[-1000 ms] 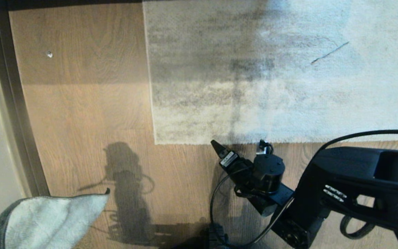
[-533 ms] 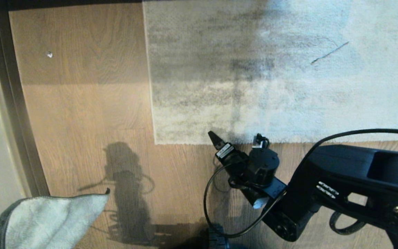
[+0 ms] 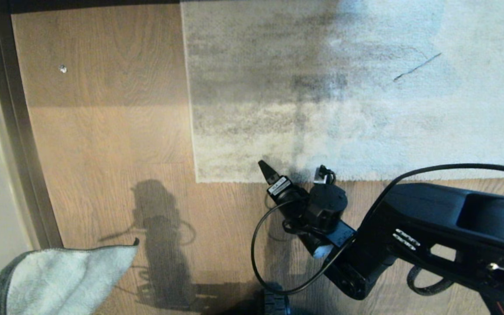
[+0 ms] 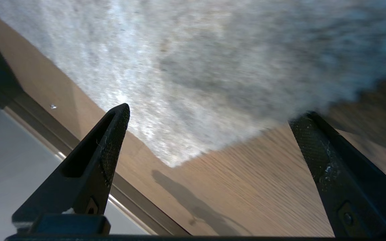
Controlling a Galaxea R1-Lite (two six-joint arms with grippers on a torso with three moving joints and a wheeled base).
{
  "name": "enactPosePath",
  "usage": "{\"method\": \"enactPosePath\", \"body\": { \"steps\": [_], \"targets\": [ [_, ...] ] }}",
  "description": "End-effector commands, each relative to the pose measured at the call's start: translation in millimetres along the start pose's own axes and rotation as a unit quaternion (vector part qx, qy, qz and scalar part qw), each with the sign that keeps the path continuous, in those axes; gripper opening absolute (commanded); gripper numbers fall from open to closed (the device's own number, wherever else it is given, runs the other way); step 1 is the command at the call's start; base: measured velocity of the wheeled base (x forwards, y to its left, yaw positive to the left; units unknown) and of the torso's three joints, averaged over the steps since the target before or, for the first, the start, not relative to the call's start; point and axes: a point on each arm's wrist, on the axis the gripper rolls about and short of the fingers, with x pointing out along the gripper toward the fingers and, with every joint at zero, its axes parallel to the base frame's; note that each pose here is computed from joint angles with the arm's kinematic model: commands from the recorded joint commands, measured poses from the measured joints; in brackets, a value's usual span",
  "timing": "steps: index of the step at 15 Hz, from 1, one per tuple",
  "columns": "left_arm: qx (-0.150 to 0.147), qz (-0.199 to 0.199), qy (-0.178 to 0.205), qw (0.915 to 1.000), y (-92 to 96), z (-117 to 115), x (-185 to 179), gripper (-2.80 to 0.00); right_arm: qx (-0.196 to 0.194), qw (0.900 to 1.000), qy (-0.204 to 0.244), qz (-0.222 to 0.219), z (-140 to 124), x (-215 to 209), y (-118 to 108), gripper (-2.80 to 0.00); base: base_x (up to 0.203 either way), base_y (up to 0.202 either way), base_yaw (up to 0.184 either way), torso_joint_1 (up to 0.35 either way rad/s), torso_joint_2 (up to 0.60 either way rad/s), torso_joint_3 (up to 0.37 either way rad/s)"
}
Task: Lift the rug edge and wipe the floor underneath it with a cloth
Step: Lift up the carpet
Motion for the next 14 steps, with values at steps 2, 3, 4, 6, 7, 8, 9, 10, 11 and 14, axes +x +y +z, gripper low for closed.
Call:
{"method": "enactPosePath", "body": {
  "steps": [2, 3, 4, 6, 7, 8, 9, 10, 11, 14],
  "targets": [
    [0.0, 0.0, -0.001, 1.0, 0.0, 0.1, 0.0, -2.8, 0.011, 0.999, -0.021, 0.028, 4.9, 1.3, 11.8, 0.0, 0.0, 0.0, 0.0, 0.0, 0.0, 0.0],
    [0.0, 0.0, 0.0, 1.0, 0.0, -0.1, 0.0, -2.8, 0.012, 0.999, -0.023, 0.031, 6.7, 0.6, 15.3, 0.0, 0.0, 0.0, 0.0, 0.0, 0.0, 0.0],
    [0.0, 0.0, 0.0, 1.0, 0.0, -0.1, 0.0, -2.8, 0.013, 0.999, -0.025, 0.036, 9.2, -0.5, 20.5, 0.0, 0.0, 0.0, 0.0, 0.0, 0.0, 0.0],
    [0.0, 0.0, -0.001, 1.0, 0.0, 0.1, 0.0, -2.8, 0.003, 0.999, -0.026, 0.039, 11.3, -2.6, 24.3, 0.0, 0.0, 0.0, 0.0, 0.0, 0.0, 0.0],
    [0.0, 0.0, -0.001, 1.0, 0.0, 0.1, 0.0, -2.8, 0.0, 0.999, -0.023, 0.039, 11.3, -5.2, 26.8, 0.0, 0.0, 0.0, 0.0, 0.0, 0.0, 0.0],
    [0.0, 0.0, 0.0, 1.0, 0.0, 0.0, 0.0, -2.8, -0.003, 0.999, -0.019, 0.038, 11.3, -8.9, 28.2, 0.0, 0.0, 0.0, 0.0, 0.0, 0.0, 0.0],
    [0.0, 0.0, 0.0, 1.0, 0.0, 0.0, 0.0, -2.8, -0.003, 0.999, -0.016, 0.041, 11.2, -12.1, 32.3, 0.0, 0.0, 0.0, 0.0, 0.0, 0.0, 0.0],
    [0.0, 0.0, 0.0, 1.0, 0.0, -0.1, 0.0, -2.8, -0.003, 0.999, -0.012, 0.041, 10.2, -15.4, 35.0, 0.0, 0.0, 0.0, 0.0, 0.0, 0.0, 0.0],
    [0.0, 0.0, 0.0, 1.0, 0.0, -0.1, 0.0, -2.8, -0.002, 0.999, -0.01, 0.043, 10.9, -18.2, 38.2, 0.0, 0.0, 0.0, 0.0, 0.0, 0.0, 0.0],
    [0.0, 0.0, -0.001, 1.0, 0.0, 0.1, 0.0, -2.8, 0.001, 0.999, 0.006, 0.051, 4.0, -27.7, 48.5, 0.0, 0.0, 0.0, 0.0, 0.0, 0.0, 0.0]
  ]
}}
